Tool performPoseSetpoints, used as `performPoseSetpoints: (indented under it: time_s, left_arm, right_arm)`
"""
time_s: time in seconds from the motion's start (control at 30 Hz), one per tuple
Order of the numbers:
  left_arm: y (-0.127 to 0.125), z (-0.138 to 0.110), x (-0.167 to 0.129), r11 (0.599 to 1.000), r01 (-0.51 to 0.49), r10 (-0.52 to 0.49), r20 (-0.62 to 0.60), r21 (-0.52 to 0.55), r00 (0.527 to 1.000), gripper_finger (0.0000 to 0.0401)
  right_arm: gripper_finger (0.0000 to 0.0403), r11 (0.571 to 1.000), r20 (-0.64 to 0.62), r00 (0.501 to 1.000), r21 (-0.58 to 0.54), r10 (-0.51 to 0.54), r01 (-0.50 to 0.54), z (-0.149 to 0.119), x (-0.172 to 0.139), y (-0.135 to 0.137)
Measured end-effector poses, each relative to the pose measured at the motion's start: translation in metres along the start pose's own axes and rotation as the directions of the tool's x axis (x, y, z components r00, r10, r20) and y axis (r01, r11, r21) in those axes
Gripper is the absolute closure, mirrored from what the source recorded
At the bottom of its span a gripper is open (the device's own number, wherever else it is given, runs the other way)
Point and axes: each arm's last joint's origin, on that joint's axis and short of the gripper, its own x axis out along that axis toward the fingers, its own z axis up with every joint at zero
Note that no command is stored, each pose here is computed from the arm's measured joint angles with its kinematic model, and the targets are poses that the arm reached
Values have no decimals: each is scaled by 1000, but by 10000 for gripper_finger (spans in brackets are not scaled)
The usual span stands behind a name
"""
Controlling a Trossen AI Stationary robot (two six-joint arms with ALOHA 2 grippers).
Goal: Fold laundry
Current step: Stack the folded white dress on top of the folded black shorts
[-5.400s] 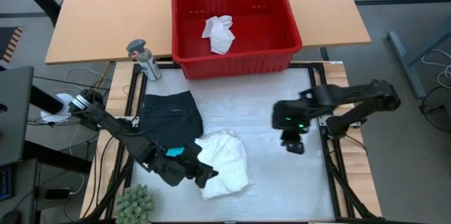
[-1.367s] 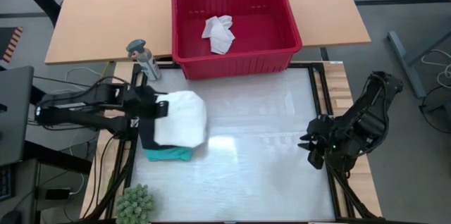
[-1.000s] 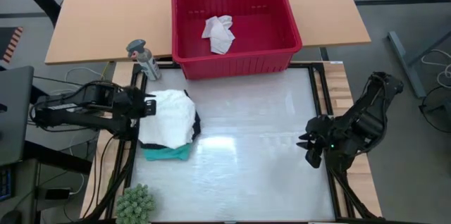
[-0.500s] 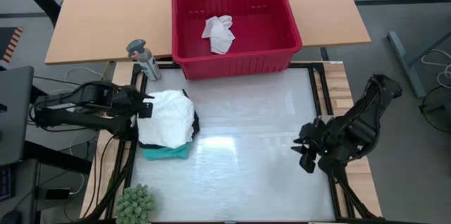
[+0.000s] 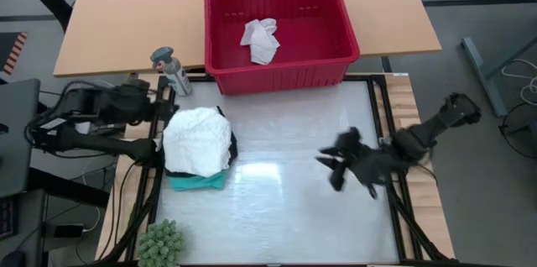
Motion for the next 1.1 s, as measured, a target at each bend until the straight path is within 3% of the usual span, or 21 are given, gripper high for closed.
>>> performPoseSetpoints:
  time_s: [0.1, 0.2, 0.3, 0.47, 0.6, 0.73, 0.87, 1.0, 1.1]
  left_arm:
    - [-14, 6, 0, 989, 140, -143, 47, 51, 989, 162]
    - [-16, 5, 5, 984, 147, -153, 51, 100, 987, 196]
    - [-12, -2, 10, 983, 126, -131, 27, 134, 991, 257]
    - [-3, -8, 6, 969, 155, -160, 8, 194, 987, 383]
    - [11, -12, 0, 963, 160, -164, -1, 216, 987, 397]
    - [24, -21, 5, 970, 149, -153, 9, 191, 988, 400]
    - [36, -40, 26, 975, 148, -146, -20, 169, 989, 401]
    - [45, -60, 54, 983, 144, -141, -35, 115, 989, 401]
    - [54, -72, 70, 994, 83, -84, 3, 77, 996, 401]
  right_arm:
    - [283, 996, 89, 993, -29, 83, -81, 28, 34, 2]
    - [324, 992, 226, 966, -43, 129, -122, 55, 71, -3]
    - [380, 987, 323, 933, -30, 159, -158, 75, 108, -15]
    - [385, 927, 380, 866, 55, 324, -371, 91, 185, -37]
    - [386, 895, 356, 853, 88, 382, -438, 96, 241, -41]
    - [386, 868, 354, 825, 64, 441, -492, 111, 277, -32]
    - [386, 844, 338, 800, 25, 496, -535, 129, 301, -27]
    - [386, 839, 266, 807, -11, 527, -544, 125, 335, -33]
    - [386, 813, 247, 786, -19, 568, -582, 125, 353, -43]
